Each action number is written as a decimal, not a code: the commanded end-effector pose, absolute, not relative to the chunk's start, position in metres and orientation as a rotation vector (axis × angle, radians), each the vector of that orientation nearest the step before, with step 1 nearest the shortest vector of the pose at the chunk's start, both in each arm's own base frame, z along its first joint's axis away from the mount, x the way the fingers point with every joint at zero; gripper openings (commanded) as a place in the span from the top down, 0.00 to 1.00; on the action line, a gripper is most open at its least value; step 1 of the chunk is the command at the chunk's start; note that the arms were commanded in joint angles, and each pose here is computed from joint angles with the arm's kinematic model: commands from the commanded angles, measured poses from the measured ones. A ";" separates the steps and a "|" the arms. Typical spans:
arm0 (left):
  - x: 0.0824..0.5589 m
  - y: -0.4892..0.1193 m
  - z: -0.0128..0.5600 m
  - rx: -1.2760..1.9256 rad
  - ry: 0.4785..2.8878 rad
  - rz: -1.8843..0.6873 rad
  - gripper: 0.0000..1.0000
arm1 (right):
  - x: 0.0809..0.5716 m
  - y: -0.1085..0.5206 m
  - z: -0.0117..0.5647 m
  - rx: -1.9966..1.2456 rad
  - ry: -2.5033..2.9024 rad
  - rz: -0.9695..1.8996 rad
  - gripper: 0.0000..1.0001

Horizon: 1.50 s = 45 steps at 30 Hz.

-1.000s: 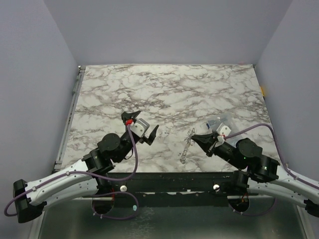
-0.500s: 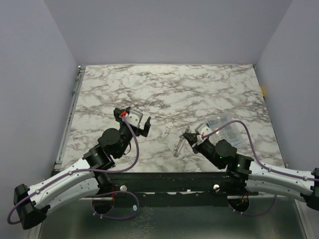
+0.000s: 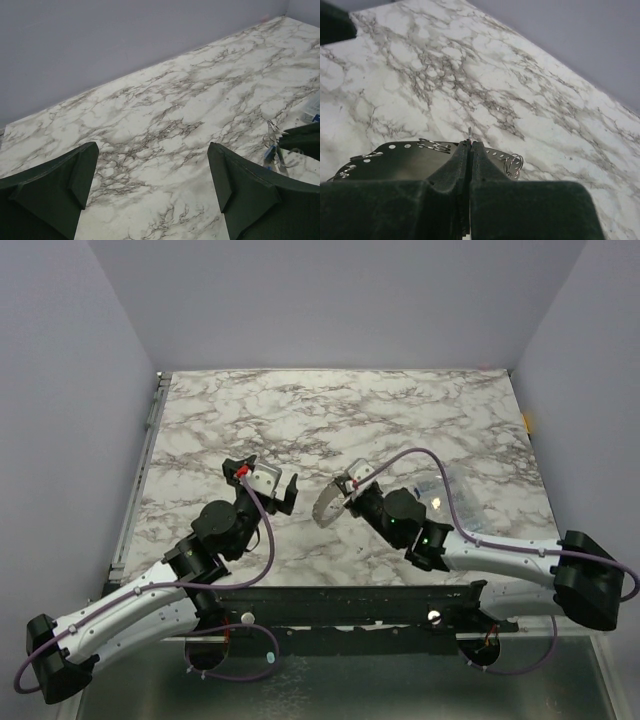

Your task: Put the keys on the keyring

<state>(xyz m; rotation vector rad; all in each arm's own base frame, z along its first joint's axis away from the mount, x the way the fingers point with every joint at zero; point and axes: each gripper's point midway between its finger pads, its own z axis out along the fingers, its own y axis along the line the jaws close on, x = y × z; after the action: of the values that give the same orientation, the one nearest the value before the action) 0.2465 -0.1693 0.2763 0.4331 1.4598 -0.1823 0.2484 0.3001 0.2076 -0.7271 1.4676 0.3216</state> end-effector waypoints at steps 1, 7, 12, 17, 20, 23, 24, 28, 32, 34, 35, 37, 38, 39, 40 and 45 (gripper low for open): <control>0.251 -0.150 0.278 0.365 1.470 -0.107 0.01 | 0.284 0.334 0.256 -0.678 1.376 0.418 0.99; 0.253 -0.130 0.284 0.283 1.467 -0.047 0.01 | 0.314 0.382 0.322 -0.757 1.219 0.455 0.99; 0.251 -0.123 0.288 0.262 1.450 -0.033 0.01 | 0.319 0.382 0.287 -0.757 1.272 0.498 0.99; 0.251 -0.123 0.289 0.271 1.446 -0.033 0.01 | 0.307 0.357 0.174 -0.749 1.450 0.573 0.99; 0.251 -0.124 0.288 0.278 1.447 -0.036 0.01 | 0.301 0.337 0.132 -0.729 1.522 0.544 0.99; 0.251 -0.125 0.288 0.281 1.447 -0.040 0.01 | 0.288 0.324 0.115 -0.726 1.565 0.560 0.99; 0.251 -0.126 0.288 0.281 1.447 -0.042 0.01 | 0.282 0.321 0.114 -0.727 1.573 0.580 0.99; 0.251 -0.127 0.288 0.286 1.444 -0.048 0.01 | 0.264 0.306 0.105 -0.708 1.616 0.613 0.99; 0.251 -0.128 0.289 0.289 1.442 -0.058 0.01 | 0.249 0.295 0.090 -0.703 1.668 0.645 0.99; 0.251 -0.129 0.289 0.292 1.441 -0.062 0.01 | 0.245 0.290 0.080 -0.696 1.694 0.649 0.99; 0.251 -0.129 0.289 0.293 1.441 -0.063 0.01 | 0.243 0.290 0.076 -0.695 1.701 0.655 0.99; 0.251 -0.130 0.288 0.296 1.443 -0.061 0.01 | 0.241 0.288 0.070 -0.679 1.723 0.667 0.97; 0.251 -0.130 0.288 0.296 1.444 -0.061 0.01 | 0.240 0.287 0.068 -0.665 1.736 0.673 0.94; 0.251 -0.130 0.288 0.298 1.445 -0.061 0.01 | 0.240 0.286 0.066 -0.646 1.749 0.676 0.89; 0.252 -0.130 0.287 0.297 1.446 -0.060 0.01 | 0.240 0.285 0.064 -0.626 1.765 0.678 0.79; 0.252 -0.130 0.287 0.290 1.449 -0.060 0.01 | 0.246 0.272 0.072 -0.530 1.827 0.625 0.44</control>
<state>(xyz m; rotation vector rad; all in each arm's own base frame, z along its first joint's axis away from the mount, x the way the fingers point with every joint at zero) 0.2510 -0.1293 0.2892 0.2902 1.4472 -0.0576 0.2398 0.2780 0.0561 -0.6497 1.8039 0.6358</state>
